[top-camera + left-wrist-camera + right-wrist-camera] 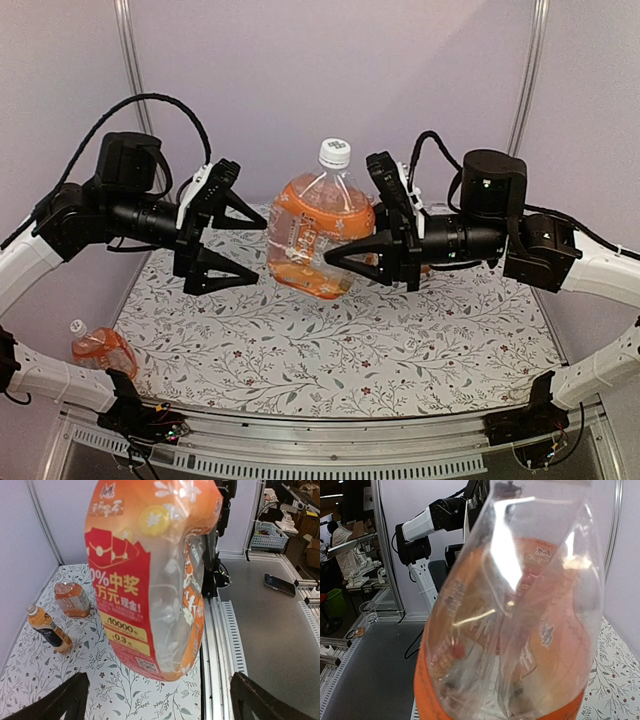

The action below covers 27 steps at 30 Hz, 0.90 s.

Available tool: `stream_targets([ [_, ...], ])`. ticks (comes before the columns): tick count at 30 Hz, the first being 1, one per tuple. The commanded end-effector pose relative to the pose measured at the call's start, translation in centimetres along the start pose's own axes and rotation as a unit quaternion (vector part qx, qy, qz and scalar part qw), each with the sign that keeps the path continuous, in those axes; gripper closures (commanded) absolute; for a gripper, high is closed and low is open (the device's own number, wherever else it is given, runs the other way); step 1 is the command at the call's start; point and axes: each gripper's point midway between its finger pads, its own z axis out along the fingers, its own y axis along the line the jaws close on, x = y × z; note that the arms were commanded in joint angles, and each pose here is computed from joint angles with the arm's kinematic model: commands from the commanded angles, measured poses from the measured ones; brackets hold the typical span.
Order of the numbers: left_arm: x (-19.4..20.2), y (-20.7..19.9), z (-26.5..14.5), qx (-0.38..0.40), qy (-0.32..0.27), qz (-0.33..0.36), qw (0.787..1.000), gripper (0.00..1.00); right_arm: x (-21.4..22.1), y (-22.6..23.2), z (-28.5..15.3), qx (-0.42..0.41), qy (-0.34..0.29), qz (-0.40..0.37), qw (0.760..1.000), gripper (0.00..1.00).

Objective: Unscrew the bottle caps

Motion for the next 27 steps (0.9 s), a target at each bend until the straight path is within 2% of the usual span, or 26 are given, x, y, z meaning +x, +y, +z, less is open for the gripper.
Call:
stream_targets([
  [1,-1.5,-1.3,0.9,0.031,-0.024,-0.024,0.999,0.01,-1.2,0.9,0.2,-0.032,-0.008,-0.006,0.999,0.90],
  [5,-3.8,0.1,1.1,0.008,-0.055,-0.041,0.998,0.00,-1.3,1.9,1.4,-0.077,-0.008,-0.001,0.997,0.90],
  [10,-3.3,-1.2,2.4,0.049,-0.045,-0.051,0.997,0.01,-1.6,2.2,2.3,-0.099,-0.014,0.000,0.995,0.90],
  [14,-2.9,-2.3,2.8,0.068,-0.040,-0.057,0.995,0.16,-1.2,2.1,2.8,-0.102,-0.010,0.004,0.995,0.90],
  [19,-3.0,-2.4,2.7,0.070,-0.041,-0.057,0.995,0.45,-1.0,1.6,2.6,-0.086,-0.011,0.001,0.996,0.89],
  [20,-3.0,-2.4,2.7,0.070,-0.041,-0.057,0.995,0.50,-0.9,1.4,2.7,-0.081,-0.010,0.002,0.997,0.86],
  [22,-2.9,-2.4,2.7,0.068,-0.040,-0.058,0.995,0.58,-0.9,1.0,2.6,-0.066,-0.010,0.006,0.998,0.69],
  [24,-2.8,-2.1,2.6,0.057,-0.038,-0.057,0.996,0.61,-0.7,0.3,2.6,-0.046,-0.008,0.011,0.999,0.43],
  [27,-2.2,-0.9,2.4,0.014,-0.024,-0.043,0.999,0.66,-0.3,-1.1,2.1,0.003,-0.002,0.027,1.000,0.20],
])
